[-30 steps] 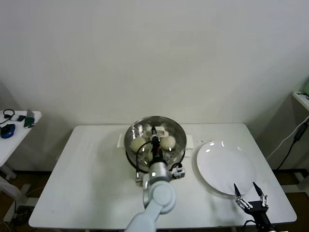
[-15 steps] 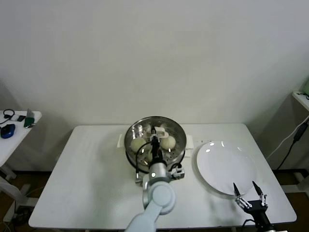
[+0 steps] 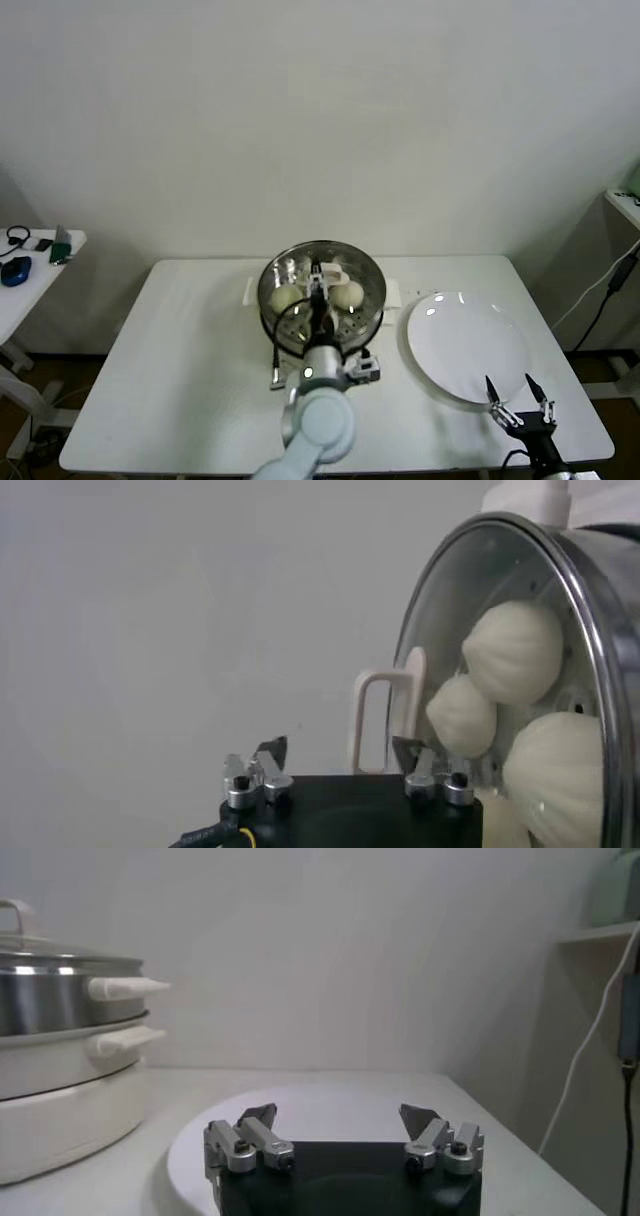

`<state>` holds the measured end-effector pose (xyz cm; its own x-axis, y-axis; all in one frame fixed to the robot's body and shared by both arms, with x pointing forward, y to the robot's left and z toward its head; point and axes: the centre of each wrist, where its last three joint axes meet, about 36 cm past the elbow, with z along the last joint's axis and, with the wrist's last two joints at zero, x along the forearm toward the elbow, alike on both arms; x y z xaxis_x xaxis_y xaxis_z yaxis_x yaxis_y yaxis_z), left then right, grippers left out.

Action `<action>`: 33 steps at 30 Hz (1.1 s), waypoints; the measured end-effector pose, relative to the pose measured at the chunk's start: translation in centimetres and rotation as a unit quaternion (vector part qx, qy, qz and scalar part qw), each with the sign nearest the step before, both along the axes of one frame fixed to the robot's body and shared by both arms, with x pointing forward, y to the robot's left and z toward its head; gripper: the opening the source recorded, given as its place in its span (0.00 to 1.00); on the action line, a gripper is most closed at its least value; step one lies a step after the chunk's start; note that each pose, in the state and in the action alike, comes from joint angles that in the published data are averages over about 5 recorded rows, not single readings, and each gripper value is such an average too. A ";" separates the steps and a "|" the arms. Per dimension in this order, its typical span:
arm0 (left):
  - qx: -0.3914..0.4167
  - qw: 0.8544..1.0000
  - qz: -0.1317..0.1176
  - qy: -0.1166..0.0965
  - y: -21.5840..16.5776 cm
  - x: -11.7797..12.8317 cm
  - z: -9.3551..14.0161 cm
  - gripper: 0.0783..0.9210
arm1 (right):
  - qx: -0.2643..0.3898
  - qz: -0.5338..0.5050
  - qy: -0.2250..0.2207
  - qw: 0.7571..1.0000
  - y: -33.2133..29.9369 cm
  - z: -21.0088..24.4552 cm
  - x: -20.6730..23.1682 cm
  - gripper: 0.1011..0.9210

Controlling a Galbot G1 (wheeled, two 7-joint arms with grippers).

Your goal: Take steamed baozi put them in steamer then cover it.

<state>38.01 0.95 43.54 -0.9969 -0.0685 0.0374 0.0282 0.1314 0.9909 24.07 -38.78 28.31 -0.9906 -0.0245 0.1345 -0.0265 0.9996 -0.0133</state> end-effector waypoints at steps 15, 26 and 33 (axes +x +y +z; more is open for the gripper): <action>-0.195 0.980 0.047 0.016 10.5 -4.0 1.6 0.88 | -0.020 -0.003 -0.007 1.000 0.6 1.4 1.0 0.88; -0.434 0.891 0.097 0.089 20.8 -6.2 -2.7 0.88 | -0.028 0.004 -0.013 1.000 0.8 0.7 1.2 0.88; -0.568 0.821 0.044 0.033 24.8 -7.3 -6.9 0.88 | -0.024 0.010 -0.019 0.999 0.6 0.0 1.3 0.88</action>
<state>30.67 25.77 36.64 -0.9831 -0.0235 0.1818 0.0183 0.9742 0.2248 25.41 -38.18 28.28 -0.9944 -0.0387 0.0981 -0.0450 0.9970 -0.0629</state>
